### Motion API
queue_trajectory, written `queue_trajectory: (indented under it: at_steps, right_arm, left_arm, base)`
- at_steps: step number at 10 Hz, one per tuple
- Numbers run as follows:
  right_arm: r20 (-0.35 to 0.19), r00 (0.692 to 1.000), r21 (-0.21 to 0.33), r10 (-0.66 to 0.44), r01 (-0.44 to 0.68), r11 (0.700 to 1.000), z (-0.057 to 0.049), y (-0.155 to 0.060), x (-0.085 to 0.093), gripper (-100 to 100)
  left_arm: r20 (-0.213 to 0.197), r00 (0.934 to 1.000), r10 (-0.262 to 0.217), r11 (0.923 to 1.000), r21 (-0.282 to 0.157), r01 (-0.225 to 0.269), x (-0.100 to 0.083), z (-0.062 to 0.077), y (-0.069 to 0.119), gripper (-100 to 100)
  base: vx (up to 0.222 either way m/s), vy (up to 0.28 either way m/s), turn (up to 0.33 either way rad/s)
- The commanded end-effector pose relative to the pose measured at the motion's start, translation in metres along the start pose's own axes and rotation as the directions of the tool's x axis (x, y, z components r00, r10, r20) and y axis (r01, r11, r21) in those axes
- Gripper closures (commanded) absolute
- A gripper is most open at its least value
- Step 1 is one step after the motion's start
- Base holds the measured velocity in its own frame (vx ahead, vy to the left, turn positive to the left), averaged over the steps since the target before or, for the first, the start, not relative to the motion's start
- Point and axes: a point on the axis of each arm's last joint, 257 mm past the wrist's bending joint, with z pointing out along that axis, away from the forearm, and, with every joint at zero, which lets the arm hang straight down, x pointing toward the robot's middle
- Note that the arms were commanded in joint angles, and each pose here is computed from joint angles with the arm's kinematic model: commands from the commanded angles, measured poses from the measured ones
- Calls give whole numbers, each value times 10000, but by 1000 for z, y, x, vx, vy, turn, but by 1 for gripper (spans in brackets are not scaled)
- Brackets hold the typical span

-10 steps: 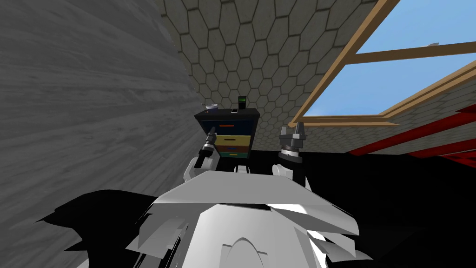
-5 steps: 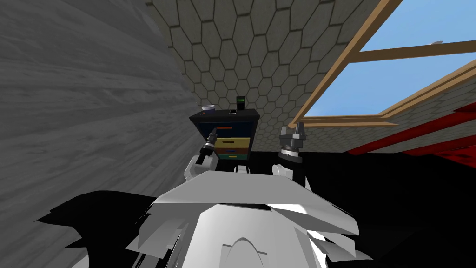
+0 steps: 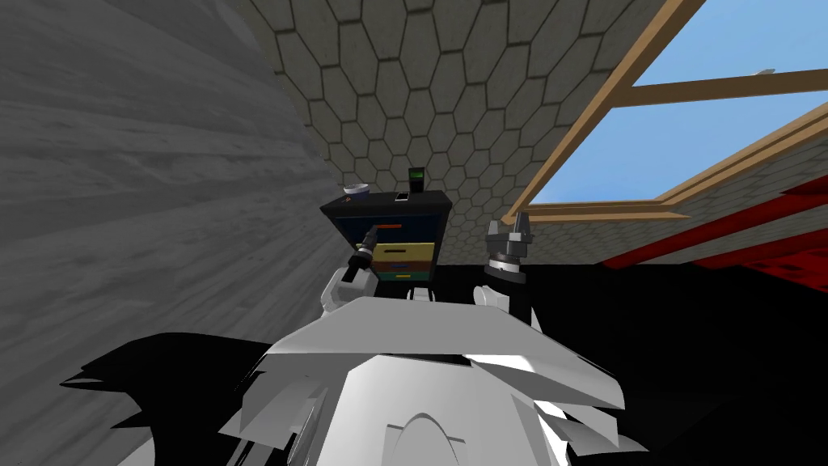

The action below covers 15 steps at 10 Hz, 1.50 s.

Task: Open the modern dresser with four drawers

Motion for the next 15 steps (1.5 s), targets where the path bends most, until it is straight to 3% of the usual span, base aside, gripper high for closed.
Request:
queue_trajectory:
  at_steps: [1,2,3,8,9,15]
  right_arm:
    - [0,10000,-1,0,0,10000,0,0,0,0]
    - [0,10000,1,-1,1,10000,0,0,0,0]
    - [0,10000,0,0,0,10000,0,0,0,0]
    - [0,10000,-2,3,-3,10000,0,0,0,0]
    - [0,10000,-1,2,-2,10000,0,0,0,0]
    - [0,10000,1,-1,1,10000,0,0,0,0]
  left_arm:
    - [39,10000,10,10000,-64,-10,-4,0,-5,-100]
    - [18,10000,10,10000,-25,-10,-1,0,-3,-100]
    - [23,10000,9,10000,-44,-9,-1,0,-3,100]
    - [-77,10000,0,10000,50,0,1,-7,-11,100]
    - [-71,10000,52,10000,-74,-53,0,-7,-10,-100]
    - [-42,9999,111,9998,-187,-112,-3,-7,-12,-100]
  base:
    - [103,9,-25]
    - [65,6,-7]
    - [9,1,2]
    - [-153,-10,30]
    - [75,8,-49]
    - [131,12,-23]
